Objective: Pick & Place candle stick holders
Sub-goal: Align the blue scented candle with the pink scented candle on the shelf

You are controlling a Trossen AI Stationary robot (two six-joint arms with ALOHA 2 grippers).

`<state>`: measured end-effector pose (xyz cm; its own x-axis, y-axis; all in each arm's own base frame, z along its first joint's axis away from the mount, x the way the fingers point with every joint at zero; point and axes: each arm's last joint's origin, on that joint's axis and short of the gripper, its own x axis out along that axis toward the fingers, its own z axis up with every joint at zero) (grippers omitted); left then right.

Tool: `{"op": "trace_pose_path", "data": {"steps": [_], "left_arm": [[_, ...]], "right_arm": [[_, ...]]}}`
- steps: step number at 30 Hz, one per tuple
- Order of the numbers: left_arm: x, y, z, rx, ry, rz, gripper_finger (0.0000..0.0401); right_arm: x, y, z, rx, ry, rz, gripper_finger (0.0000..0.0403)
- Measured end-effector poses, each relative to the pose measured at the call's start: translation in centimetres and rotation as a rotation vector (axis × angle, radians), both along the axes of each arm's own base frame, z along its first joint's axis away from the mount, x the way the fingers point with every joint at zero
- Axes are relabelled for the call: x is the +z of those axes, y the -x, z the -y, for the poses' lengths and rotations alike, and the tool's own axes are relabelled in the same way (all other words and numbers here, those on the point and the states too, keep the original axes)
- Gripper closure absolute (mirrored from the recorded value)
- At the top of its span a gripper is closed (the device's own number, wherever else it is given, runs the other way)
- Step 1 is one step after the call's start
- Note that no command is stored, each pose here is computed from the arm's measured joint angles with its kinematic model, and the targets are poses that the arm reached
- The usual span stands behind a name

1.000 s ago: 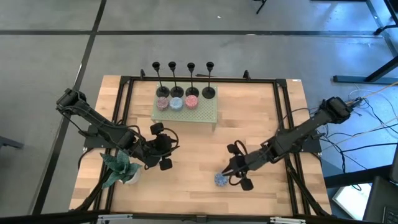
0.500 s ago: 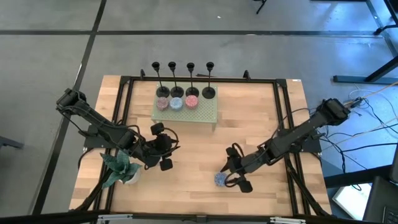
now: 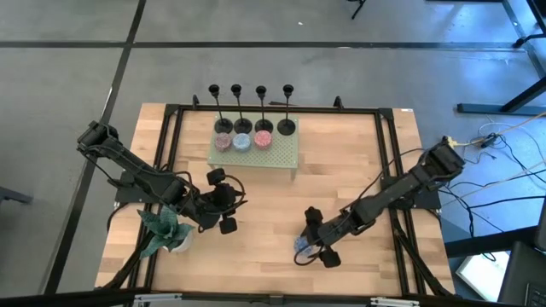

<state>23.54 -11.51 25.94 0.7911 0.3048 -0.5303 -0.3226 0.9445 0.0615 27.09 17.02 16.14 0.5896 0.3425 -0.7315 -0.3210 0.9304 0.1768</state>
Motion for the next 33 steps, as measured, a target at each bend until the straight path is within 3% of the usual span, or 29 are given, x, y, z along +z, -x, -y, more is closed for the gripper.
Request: {"op": "trace_pose_path", "data": {"steps": [33], "left_arm": [[0.0,0.0,0.0,-0.002,0.002,-0.001,0.0303]], "right_arm": [[-3.2,-0.8,0.0,0.062,0.130,-0.026,0.0052]]}}
